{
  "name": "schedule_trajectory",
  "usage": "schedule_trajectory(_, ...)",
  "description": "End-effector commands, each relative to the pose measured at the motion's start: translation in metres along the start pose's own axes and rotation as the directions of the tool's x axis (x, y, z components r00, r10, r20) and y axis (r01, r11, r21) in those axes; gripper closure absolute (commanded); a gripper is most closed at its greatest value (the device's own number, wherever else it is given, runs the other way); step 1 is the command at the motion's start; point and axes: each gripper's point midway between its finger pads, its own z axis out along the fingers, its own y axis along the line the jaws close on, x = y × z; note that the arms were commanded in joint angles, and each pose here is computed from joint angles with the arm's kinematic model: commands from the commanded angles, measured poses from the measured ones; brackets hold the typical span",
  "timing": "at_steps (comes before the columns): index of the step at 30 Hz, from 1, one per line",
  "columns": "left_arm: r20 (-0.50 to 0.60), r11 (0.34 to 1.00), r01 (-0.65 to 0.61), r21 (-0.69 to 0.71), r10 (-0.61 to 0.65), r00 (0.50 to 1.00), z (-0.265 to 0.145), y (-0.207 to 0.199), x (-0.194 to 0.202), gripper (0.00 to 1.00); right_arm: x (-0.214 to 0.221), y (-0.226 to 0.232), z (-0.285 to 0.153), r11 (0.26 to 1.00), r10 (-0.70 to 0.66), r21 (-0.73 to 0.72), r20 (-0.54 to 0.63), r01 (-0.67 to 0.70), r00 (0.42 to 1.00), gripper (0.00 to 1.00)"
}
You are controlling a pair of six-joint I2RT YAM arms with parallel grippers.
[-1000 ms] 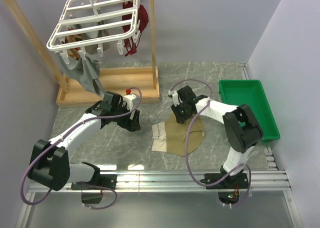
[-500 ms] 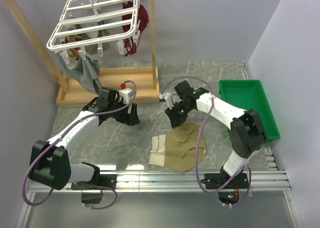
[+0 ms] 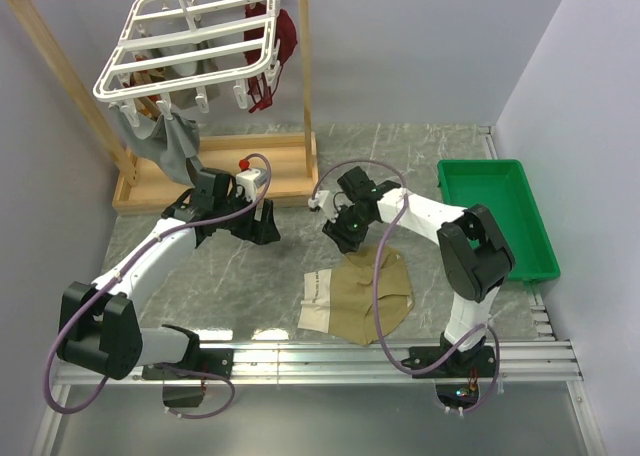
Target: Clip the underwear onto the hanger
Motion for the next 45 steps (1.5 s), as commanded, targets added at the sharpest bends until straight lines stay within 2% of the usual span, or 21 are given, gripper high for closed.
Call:
schedule_trajectory(1,0.047,0.999,-0.031,0.02,0.03,0.998,-0.005,-0.005,-0.021,0.19,-0.011,0.004,0.001,0.991,-0.13,0.024,0.026,0.13,0.991,0.48)
schedule_trajectory(7,0.035,0.999,-0.025,0.02,0.024,0.999,-0.004,-0.004,-0.017,0.18,0.011,0.018,0.019,0.982,-0.19,-0.006,-0.054,0.19,0.98,0.5)
schedule_trajectory(13,0.041,0.999,-0.04,0.016,0.039,0.998,-0.004,-0.003,-0.023,0.16,0.033,0.007,0.027,0.968,-0.247,0.015,-0.15,0.252,0.957,0.54)
schedule_trajectory(15,0.041,0.999,-0.039,0.019,0.038,0.998,-0.003,-0.003,-0.024,0.17,0.032,0.006,0.025,0.963,-0.263,0.014,-0.159,0.269,0.952,0.7)
schedule_trajectory(17,0.042,0.999,-0.038,0.023,0.037,0.998,-0.001,-0.003,-0.024,0.18,0.034,0.0,0.022,0.966,-0.251,0.018,-0.178,0.258,0.951,0.97)
schedule_trajectory(19,0.041,0.999,-0.034,0.023,0.033,0.999,0.001,-0.002,-0.025,0.18,0.018,-0.018,0.013,0.98,-0.167,0.084,-0.126,0.179,0.978,1.0)
schedule_trajectory(20,0.043,0.999,-0.034,0.023,0.033,0.999,0.001,-0.002,-0.026,0.18,0.009,-0.047,-0.002,0.984,-0.075,0.156,-0.074,0.085,0.994,1.0)
schedule_trajectory(21,0.043,0.999,-0.032,0.021,0.032,0.999,0.002,-0.002,-0.026,0.18,0.006,-0.062,-0.01,0.977,0.074,0.202,-0.02,-0.069,0.997,1.0)
schedule_trajectory(22,0.046,0.999,-0.03,0.012,0.03,0.998,0.002,0.0,-0.027,0.19,0.003,-0.084,-0.019,0.95,0.165,0.266,0.023,-0.165,0.986,1.0)
schedule_trajectory(23,0.048,1.0,-0.024,0.011,0.023,0.999,0.003,0.0,-0.027,0.19,0.011,-0.122,-0.041,0.892,0.293,0.331,0.097,-0.309,0.951,1.0)
schedule_trajectory(24,0.051,1.0,-0.019,0.013,0.019,0.999,0.003,0.0,-0.028,0.19,0.019,-0.133,-0.048,0.818,0.434,0.347,0.149,-0.458,0.888,1.0)
schedule_trajectory(25,0.048,1.0,-0.012,0.014,0.011,0.999,0.004,0.001,-0.027,0.19,0.031,-0.146,-0.059,0.754,0.516,0.367,0.181,-0.544,0.837,1.0)
schedule_trajectory(26,0.049,1.0,0.002,0.013,-0.002,0.999,0.006,0.001,-0.027,0.19,0.048,-0.154,-0.066,0.685,0.585,0.401,0.196,-0.609,0.787,1.0)
schedule_trajectory(27,0.052,1.0,0.01,0.013,-0.011,0.999,0.007,0.001,-0.028,0.2,0.069,-0.162,-0.074,0.579,0.679,0.407,0.24,-0.707,0.694,1.0)
schedule_trajectory(28,0.045,1.0,0.02,0.012,-0.021,0.999,0.009,0.003,-0.026,0.2,0.076,-0.159,-0.081,0.547,0.698,0.411,0.257,-0.729,0.668,1.0)
schedule_trajectory(29,0.041,0.999,0.033,0.015,-0.033,0.999,0.011,0.002,-0.026,0.21,0.096,-0.147,-0.075,0.521,0.731,0.427,0.226,-0.739,0.645,1.0)
schedule_trajectory(32,0.017,0.999,0.047,0.014,-0.047,0.999,0.021,0.002,-0.022,0.24,0.111,-0.107,-0.062,0.547,0.757,0.386,0.151,-0.743,0.636,1.0)
schedule_trajectory(38,-0.051,0.999,0.049,0.008,-0.048,0.998,0.043,-0.004,-0.007,0.28,0.117,-0.05,-0.037,0.671,0.716,0.322,-0.047,-0.668,0.697,1.0)
schedule_trajectory(43,-0.06,0.998,0.066,-0.004,-0.066,0.996,0.054,0.001,-0.011,0.32,0.105,-0.014,-0.019,0.781,0.62,0.204,-0.147,-0.59,0.77,1.0)
schedule_trajectory(45,-0.06,0.998,0.062,-0.003,-0.062,0.996,0.057,0.0,-0.013,0.32,0.095,0.005,-0.012,0.839,0.542,0.173,-0.171,-0.517,0.823,1.0)
